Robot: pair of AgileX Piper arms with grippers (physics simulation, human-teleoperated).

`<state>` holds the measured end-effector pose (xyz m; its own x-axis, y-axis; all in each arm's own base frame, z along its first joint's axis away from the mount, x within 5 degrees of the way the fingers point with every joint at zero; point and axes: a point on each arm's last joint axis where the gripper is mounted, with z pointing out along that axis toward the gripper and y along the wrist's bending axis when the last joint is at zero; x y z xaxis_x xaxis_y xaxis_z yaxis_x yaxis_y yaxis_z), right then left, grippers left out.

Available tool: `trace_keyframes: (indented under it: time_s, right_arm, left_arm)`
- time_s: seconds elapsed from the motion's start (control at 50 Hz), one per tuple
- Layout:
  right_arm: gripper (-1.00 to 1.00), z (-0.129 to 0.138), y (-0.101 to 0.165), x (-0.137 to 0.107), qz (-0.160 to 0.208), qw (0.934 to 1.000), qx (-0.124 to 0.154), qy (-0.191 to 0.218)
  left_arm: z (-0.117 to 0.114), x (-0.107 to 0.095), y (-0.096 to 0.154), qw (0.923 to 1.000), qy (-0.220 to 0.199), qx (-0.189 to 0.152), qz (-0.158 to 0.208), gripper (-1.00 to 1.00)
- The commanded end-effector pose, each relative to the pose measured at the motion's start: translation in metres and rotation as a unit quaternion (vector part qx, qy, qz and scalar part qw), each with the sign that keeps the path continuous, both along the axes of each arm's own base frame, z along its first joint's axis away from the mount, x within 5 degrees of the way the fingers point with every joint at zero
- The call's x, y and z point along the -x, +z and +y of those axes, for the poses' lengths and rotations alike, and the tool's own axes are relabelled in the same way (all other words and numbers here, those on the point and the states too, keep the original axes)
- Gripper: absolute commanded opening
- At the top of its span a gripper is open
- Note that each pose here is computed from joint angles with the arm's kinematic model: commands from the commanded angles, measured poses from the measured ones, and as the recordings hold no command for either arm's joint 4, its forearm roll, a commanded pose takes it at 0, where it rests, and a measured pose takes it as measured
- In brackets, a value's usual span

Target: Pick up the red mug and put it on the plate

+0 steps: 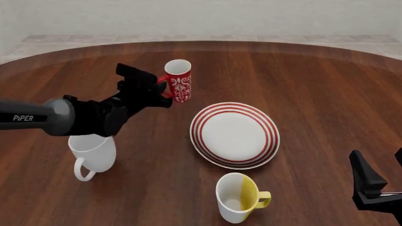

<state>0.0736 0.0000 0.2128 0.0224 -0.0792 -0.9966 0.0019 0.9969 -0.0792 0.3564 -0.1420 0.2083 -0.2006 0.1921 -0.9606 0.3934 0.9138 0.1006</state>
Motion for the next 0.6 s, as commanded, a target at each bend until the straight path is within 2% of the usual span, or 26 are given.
trace_keyframes:
  time_s: [0.02, 0.6]
  right_arm:
    - [1.0, 0.0, 0.0, 0.001, -0.001, 1.0, -0.002, 0.001]
    - [1.0, 0.0, 0.0, 0.003, -0.003, 1.0, -0.007, -0.002]
  left_arm:
    - [-0.008, 0.026, 0.019, 0.9996, -0.025, 0.002, -0.015, -1.0]
    - [-0.044, 0.068, 0.022, 0.9953, -0.091, 0.03, -0.013, -1.0]
